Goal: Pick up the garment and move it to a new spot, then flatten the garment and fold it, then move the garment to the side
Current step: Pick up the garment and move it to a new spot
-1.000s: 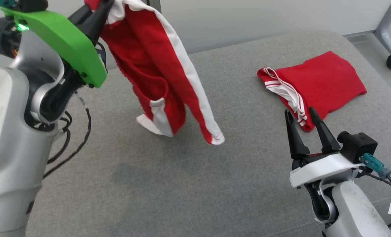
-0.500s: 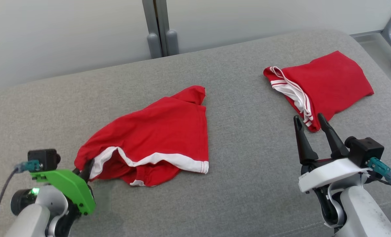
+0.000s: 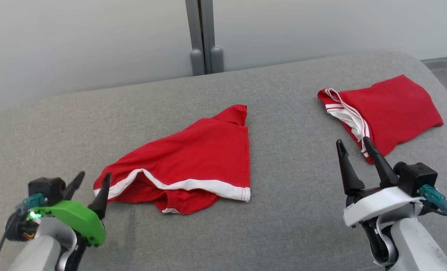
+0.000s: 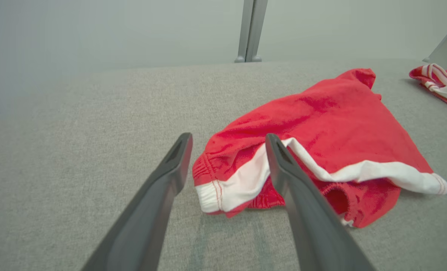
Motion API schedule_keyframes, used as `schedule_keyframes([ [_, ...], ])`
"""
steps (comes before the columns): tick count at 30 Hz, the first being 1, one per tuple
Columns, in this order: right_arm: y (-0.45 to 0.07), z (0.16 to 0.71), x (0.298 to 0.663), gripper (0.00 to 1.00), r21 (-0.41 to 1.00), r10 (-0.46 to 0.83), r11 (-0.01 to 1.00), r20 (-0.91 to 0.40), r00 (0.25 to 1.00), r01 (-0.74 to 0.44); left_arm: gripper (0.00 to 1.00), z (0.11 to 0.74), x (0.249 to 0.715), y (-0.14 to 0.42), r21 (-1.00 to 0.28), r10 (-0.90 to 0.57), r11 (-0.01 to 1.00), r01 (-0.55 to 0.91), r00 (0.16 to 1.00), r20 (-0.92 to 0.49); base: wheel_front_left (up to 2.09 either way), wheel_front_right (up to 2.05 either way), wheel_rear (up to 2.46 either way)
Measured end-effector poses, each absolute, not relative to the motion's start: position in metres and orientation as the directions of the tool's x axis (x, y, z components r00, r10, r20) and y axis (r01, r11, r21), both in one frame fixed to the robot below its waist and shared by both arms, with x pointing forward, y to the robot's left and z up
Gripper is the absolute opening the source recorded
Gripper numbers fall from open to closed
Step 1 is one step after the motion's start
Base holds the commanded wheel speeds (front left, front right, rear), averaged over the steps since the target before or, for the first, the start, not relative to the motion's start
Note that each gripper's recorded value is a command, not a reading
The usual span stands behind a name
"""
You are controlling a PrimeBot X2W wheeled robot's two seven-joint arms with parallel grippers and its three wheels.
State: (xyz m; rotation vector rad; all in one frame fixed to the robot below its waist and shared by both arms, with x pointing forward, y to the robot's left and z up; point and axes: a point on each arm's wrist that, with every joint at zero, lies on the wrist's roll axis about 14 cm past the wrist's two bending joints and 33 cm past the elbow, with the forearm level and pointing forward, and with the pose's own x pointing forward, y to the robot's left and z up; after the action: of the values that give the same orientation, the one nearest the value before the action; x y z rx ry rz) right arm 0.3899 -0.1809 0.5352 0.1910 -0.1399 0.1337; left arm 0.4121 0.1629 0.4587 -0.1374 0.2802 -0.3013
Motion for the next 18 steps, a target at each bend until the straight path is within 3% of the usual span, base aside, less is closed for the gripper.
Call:
schedule_keyframes([
  [9, -0.166, 0.540, 0.384, 1.00, 0.197, 0.144, 0.964, 0.170, 0.975, -0.177, 1.00, 0.556, 0.413, 0.198, -0.123, -0.107, 0.985, 0.122, 0.986, 0.127, 0.00, 0.00, 0.00],
  [18, -0.157, 0.527, 0.376, 1.00, 0.219, 0.158, 0.958, 0.138, 0.978, -0.186, 1.00, 0.528, 0.364, 0.203, -0.166, 0.025, 0.986, -0.008, 0.995, 0.099, 0.00, 0.00, 0.00],
])
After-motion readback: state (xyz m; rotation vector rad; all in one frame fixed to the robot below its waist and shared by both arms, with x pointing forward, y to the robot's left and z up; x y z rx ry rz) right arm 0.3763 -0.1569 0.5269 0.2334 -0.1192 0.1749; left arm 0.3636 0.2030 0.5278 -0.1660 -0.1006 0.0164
